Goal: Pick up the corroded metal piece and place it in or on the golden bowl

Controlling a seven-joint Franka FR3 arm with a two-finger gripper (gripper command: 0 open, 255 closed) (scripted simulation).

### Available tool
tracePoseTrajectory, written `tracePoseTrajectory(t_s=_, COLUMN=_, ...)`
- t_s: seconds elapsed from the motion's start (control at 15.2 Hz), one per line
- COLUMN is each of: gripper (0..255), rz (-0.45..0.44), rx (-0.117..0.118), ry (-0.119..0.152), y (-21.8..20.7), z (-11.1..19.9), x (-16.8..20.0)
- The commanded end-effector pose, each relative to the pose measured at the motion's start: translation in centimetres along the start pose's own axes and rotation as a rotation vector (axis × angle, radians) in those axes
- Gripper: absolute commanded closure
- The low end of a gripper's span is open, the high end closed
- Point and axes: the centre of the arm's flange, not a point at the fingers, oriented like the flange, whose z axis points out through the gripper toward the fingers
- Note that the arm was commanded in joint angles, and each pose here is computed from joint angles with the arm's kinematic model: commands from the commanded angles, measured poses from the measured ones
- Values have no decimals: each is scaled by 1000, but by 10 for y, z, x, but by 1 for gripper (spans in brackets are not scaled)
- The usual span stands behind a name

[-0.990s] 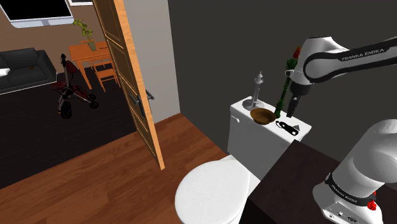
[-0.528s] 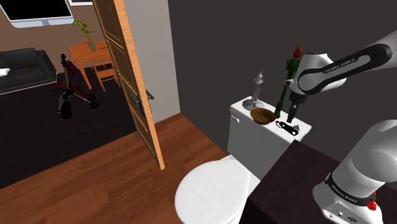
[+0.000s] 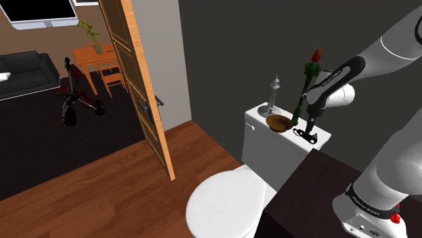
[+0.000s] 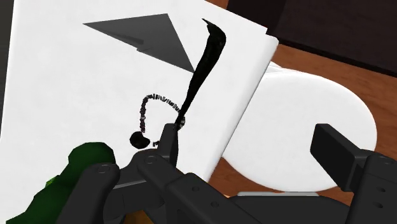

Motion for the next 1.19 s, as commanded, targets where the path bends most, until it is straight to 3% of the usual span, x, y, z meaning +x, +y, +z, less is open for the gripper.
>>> tracePoseTrajectory(t_s=0.0, gripper=0, rz=-11, rx=-9, ry=3, y=16, z=18, x=-1)
tracePoseTrajectory(t_s=0.13, gripper=0, rz=-21, rx=-15, ry=5, y=32, z=37, x=-3)
tracePoseTrajectory(t_s=0.66, gripper=0, rz=-21, rx=-15, ry=5, y=33, z=77, x=-2)
tracePoseTrajectory(t_s=1.12, gripper=0, rz=-21, rx=-15, ry=5, y=33, z=77, x=-2)
